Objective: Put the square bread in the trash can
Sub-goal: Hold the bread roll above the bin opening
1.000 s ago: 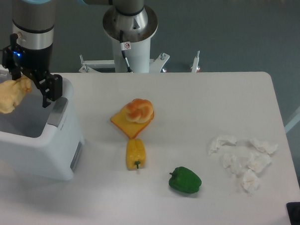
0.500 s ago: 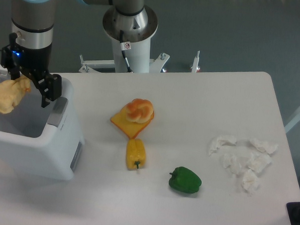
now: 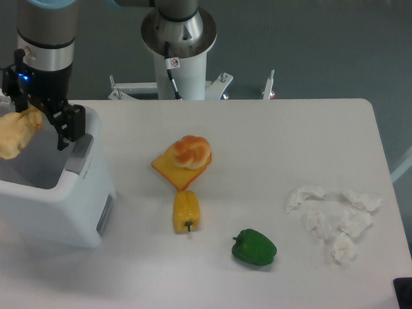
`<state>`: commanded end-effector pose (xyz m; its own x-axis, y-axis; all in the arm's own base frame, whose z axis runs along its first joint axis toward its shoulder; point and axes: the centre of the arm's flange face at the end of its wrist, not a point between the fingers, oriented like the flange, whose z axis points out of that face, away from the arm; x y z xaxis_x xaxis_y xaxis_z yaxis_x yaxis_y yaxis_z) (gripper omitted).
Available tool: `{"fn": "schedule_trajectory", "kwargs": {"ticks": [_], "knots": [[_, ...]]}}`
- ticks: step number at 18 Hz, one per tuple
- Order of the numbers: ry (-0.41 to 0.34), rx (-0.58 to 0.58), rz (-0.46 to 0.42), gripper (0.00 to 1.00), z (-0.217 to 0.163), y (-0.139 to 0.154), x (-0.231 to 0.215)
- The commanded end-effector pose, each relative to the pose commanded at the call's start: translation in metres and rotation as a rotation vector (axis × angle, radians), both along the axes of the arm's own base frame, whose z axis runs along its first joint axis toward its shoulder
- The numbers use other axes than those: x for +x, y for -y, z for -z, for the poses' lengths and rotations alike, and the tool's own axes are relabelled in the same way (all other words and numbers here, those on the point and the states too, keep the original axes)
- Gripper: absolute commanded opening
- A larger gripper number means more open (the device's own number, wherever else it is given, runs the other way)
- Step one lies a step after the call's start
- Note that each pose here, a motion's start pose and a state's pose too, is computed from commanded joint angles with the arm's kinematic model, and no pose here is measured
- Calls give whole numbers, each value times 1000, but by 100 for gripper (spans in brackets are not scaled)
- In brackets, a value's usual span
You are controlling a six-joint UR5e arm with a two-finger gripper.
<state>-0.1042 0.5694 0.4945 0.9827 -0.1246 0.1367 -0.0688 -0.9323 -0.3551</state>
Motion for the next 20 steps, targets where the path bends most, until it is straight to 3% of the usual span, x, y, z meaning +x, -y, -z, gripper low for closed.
{"fn": "schedule_trajectory", "kwargs": {"ticks": [20], "knots": [[12, -26, 21, 100, 12, 4, 11]]}}
